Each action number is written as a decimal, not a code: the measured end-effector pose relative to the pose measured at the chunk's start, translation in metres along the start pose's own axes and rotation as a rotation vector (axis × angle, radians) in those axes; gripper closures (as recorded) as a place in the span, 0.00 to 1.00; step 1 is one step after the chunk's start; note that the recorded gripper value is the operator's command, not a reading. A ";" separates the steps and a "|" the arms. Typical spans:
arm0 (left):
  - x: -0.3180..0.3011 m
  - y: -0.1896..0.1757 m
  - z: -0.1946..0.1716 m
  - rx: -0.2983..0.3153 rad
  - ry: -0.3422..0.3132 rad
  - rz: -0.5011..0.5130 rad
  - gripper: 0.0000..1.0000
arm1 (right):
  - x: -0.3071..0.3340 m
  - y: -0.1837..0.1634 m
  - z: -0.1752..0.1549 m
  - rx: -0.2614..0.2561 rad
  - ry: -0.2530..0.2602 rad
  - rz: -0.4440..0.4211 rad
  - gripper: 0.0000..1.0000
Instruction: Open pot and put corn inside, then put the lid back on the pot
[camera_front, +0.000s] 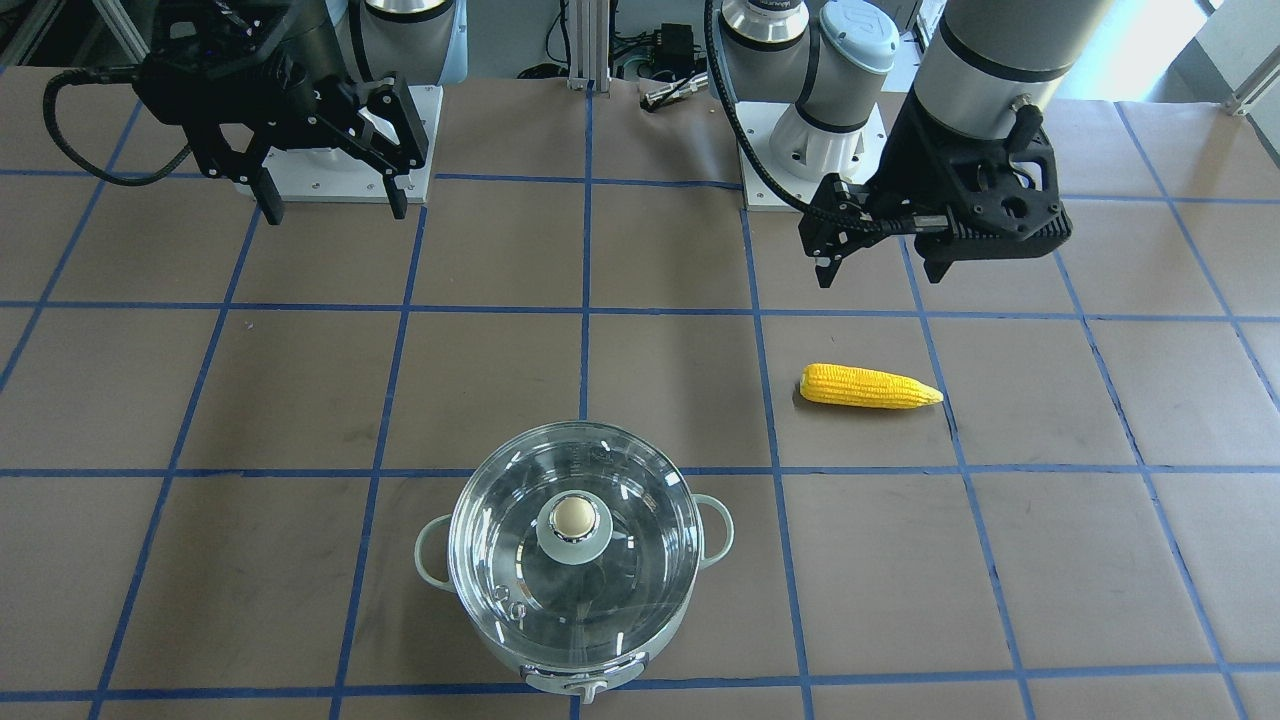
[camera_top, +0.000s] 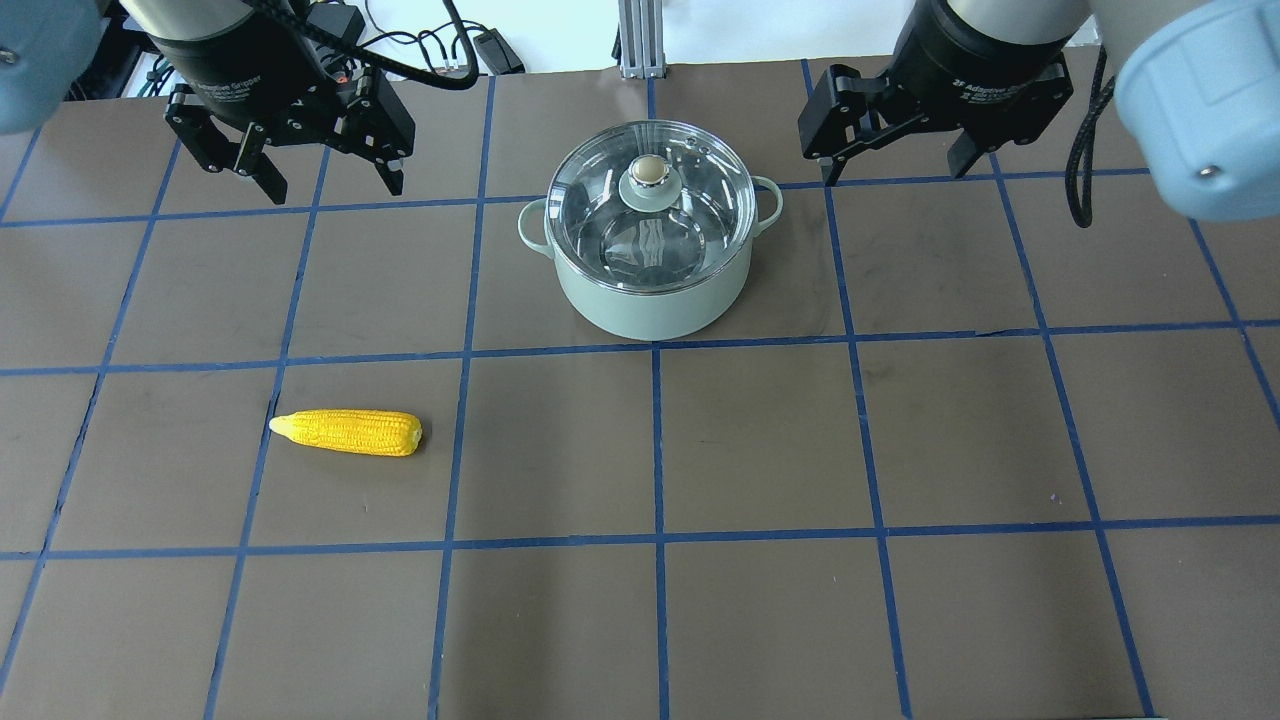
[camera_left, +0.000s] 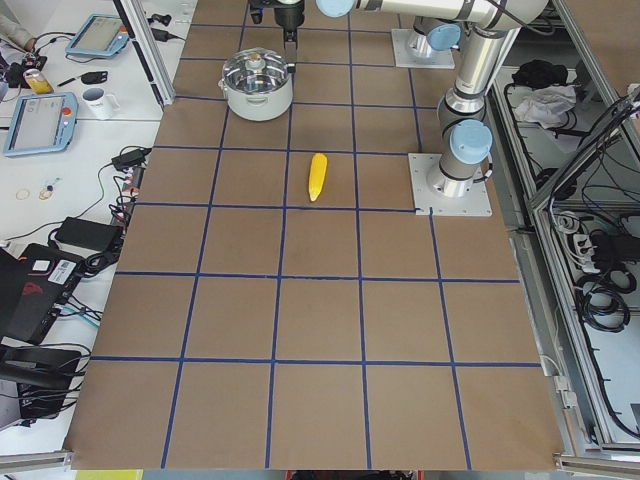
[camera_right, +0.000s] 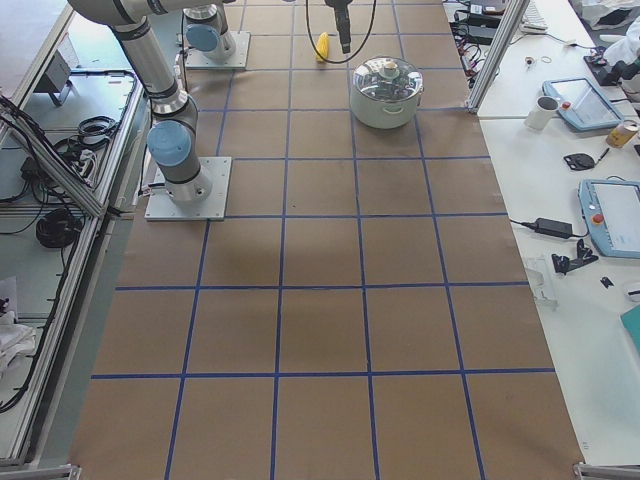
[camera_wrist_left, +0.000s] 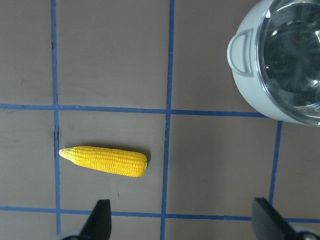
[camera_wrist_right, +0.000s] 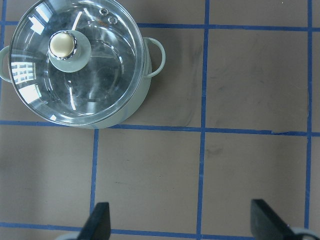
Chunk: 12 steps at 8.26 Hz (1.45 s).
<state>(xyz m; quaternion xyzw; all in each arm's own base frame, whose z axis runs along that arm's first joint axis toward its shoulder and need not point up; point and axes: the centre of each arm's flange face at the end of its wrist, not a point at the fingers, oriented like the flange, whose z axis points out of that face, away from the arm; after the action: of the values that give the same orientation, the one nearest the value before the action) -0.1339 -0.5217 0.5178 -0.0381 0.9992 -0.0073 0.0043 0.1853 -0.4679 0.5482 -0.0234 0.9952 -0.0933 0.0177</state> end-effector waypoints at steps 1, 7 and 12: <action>-0.019 -0.006 0.015 -0.025 -0.002 -0.058 0.00 | -0.001 -0.002 0.001 0.005 -0.002 -0.017 0.00; -0.075 0.001 0.072 -0.143 -0.009 -0.376 0.00 | -0.080 -0.129 0.124 0.127 -0.044 -0.073 0.00; -0.118 -0.003 0.112 -0.185 -0.071 -0.922 0.00 | -0.111 -0.158 0.208 0.183 -0.063 -0.094 0.02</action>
<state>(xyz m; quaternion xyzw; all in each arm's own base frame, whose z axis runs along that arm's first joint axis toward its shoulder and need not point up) -0.0153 -0.5173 0.4072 -0.4784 0.8737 0.0818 0.0313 0.3115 -0.6557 0.3765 -0.0711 0.9793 -0.1835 0.0467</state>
